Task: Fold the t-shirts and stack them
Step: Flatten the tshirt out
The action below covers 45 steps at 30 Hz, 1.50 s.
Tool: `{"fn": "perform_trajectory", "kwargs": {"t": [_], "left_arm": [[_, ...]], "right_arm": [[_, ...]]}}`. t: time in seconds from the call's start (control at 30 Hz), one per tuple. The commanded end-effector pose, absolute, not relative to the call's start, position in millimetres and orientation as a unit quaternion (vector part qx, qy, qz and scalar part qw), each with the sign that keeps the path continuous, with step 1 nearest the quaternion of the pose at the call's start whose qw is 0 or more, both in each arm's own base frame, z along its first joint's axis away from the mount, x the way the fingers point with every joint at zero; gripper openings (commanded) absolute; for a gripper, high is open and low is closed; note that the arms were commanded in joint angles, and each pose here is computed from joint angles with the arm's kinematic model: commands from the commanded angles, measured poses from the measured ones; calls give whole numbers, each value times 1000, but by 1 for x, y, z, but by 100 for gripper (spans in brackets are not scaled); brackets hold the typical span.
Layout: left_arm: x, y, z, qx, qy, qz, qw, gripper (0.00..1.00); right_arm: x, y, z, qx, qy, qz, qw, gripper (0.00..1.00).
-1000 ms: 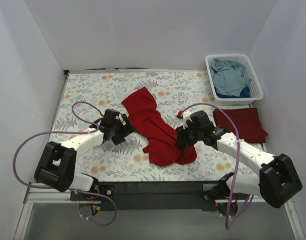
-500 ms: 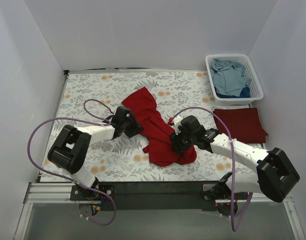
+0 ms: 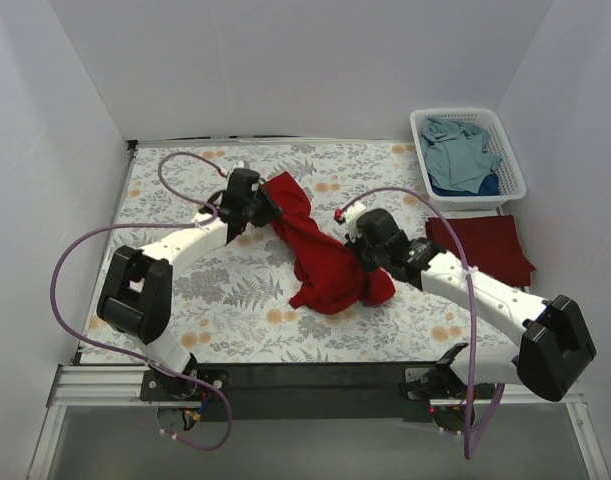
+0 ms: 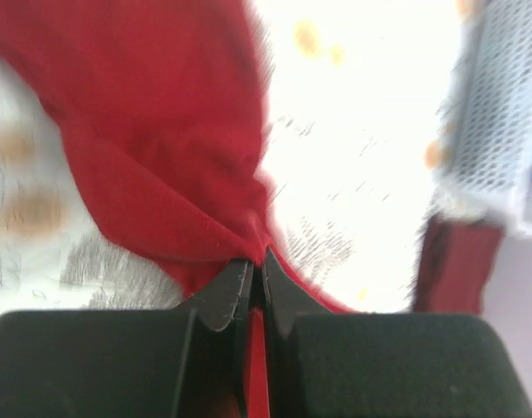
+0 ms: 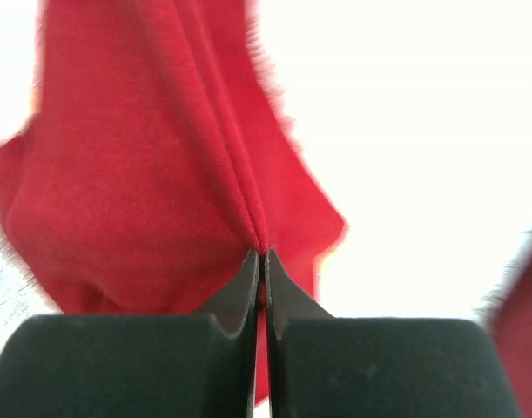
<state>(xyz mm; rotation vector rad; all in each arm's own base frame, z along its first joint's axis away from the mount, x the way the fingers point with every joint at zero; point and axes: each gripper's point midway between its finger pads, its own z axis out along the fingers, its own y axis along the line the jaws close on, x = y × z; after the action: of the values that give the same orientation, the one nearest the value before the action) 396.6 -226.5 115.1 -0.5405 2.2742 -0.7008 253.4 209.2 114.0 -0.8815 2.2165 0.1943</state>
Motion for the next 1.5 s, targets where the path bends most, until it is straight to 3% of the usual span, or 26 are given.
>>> {"fn": "perform_trajectory", "kwargs": {"t": [0.0,0.13,0.23,0.43,0.53,0.67,0.77,0.9,0.97,1.03,1.17,1.3,1.47], "left_arm": [[468,-193,235,-193,819,-283,461,0],[489,-186,330,-151,786,-303,517,0],[474,-182,378,-123,767,-312,546,0],[399,-156,400,-106,755,-304,571,0],[355,-141,380,-110,758,-299,569,0],[303,-134,282,-144,811,-296,483,0],[262,-121,207,-196,849,-274,406,10],[233,-91,151,-252,870,-202,373,15],[228,-83,147,-269,867,-186,376,15],[228,-77,156,-282,857,-183,389,35],[236,-66,183,-273,843,-165,433,57],[255,-61,205,-234,843,-135,466,60],[299,-90,196,-162,869,-144,445,60]], "right_arm": [[336,175,233,-277,815,-73,504,1],[362,180,352,-257,754,-83,599,1],[352,189,392,-278,723,-45,631,1],[304,177,394,-291,704,22,648,1],[271,182,358,-323,705,84,626,9],[222,196,290,-368,731,185,545,26],[182,212,246,-389,743,275,470,38],[181,200,196,-349,796,254,425,45],[190,193,177,-322,825,222,408,47],[204,189,166,-309,844,187,396,49],[221,196,149,-294,868,164,366,51],[229,210,129,-274,881,177,344,51],[223,223,102,-262,892,206,306,50]]}}
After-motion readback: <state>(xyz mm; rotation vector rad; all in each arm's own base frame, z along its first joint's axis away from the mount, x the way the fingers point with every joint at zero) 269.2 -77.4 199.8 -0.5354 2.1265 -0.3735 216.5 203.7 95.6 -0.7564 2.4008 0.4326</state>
